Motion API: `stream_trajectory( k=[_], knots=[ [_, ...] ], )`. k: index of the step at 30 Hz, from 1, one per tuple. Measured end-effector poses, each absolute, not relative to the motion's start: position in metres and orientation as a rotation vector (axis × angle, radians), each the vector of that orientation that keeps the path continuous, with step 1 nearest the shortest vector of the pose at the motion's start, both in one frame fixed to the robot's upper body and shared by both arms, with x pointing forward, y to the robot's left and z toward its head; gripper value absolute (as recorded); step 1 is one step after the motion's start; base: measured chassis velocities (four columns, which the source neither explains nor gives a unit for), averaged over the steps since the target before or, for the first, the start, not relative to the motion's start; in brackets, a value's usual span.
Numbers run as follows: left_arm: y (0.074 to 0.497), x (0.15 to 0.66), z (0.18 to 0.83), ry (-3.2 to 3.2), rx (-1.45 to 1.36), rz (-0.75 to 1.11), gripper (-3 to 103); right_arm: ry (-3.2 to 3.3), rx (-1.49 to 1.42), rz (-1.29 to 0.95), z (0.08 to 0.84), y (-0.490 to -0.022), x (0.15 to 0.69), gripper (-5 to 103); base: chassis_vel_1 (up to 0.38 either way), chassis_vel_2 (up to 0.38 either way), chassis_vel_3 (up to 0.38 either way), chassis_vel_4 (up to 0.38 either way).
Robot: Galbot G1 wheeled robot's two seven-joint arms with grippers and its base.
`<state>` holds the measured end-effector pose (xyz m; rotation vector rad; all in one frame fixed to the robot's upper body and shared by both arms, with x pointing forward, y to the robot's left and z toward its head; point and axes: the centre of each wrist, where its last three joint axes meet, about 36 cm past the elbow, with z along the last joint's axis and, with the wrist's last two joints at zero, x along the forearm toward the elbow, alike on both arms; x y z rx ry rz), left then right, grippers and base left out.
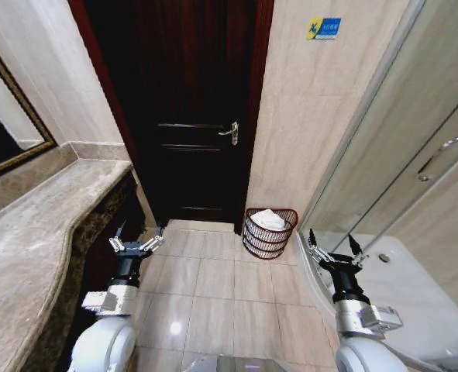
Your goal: Discard the used towel into the hamper.
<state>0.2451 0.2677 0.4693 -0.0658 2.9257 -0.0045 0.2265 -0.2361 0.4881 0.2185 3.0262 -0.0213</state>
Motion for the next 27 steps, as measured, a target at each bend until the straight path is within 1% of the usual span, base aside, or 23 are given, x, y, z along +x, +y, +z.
stream_trajectory(
  k=[27],
  knots=[
    [0.2678,0.2451,0.4693,2.926,-0.066,-0.005,100,3.026,0.218,-0.021,0.4881,-0.2361,0.2266,100,0.069,-0.067,-0.073,0.073]
  ],
)
